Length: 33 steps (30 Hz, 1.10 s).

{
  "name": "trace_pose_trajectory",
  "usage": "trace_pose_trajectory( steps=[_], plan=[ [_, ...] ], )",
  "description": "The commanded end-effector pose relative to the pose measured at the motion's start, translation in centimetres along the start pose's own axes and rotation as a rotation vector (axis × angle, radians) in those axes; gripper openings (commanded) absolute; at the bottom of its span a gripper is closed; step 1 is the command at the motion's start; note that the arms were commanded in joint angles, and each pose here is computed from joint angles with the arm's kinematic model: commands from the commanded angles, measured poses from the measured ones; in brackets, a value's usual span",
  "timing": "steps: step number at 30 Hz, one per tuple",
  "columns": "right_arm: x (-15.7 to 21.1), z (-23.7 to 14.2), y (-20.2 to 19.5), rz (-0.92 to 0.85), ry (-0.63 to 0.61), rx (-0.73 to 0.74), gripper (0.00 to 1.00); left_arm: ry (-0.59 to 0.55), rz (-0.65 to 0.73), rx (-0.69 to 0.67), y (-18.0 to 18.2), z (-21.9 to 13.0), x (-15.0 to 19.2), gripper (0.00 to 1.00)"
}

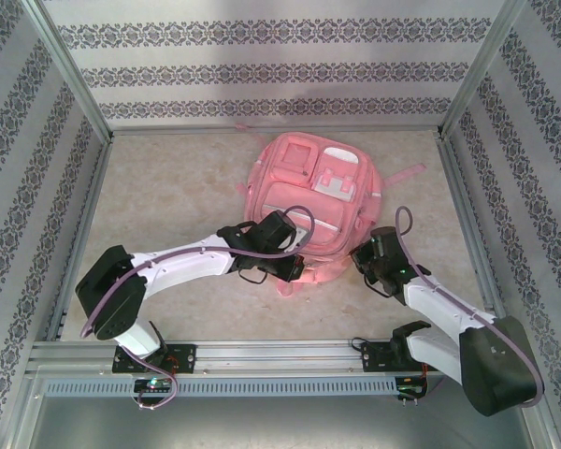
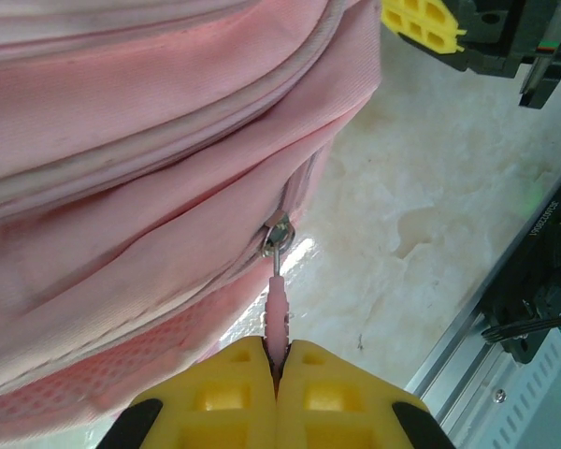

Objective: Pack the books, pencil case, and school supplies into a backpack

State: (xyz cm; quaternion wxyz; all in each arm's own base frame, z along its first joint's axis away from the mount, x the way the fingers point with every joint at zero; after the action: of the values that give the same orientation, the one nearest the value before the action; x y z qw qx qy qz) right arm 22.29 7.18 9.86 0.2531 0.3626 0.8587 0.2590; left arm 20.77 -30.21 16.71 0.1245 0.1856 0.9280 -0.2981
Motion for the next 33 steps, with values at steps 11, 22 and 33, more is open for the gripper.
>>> trace_pose_trajectory(
  steps=[11, 22, 33],
  plan=[
    [-2.5, -3.1, 0.3, -0.172, -0.123, 0.206, 0.3, 0.01, -0.002, 0.022, 0.4, -1.0, 0.3, 0.0],
    [-8.7, -2.7, 2.3, -0.173, -0.246, 0.366, 0.43, 0.007, 0.001, 0.051, 0.2, -1.1, 0.4, 0.0],
    [-13.4, 8.1, 6.3, -0.178, 0.061, 0.194, 0.42, 0.004, 0.013, 0.061, 0.3, -1.1, 0.8, 0.0]
  ],
)
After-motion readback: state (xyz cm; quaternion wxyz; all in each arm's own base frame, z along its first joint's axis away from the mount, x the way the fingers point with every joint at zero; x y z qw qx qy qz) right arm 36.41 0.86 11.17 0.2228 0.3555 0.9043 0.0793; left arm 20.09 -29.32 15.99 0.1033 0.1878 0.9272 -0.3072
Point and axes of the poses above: each hand's point on the last joint's axis, 136 mm out from that joint toward the fingers, its own z axis out along the fingers, its own y axis along the line the jaws close on, x = y × z, the point moved 7 cm from there along -z, back along the fingers, and after that the axes turned 8 degrees about -z, right-handed, at the moved point
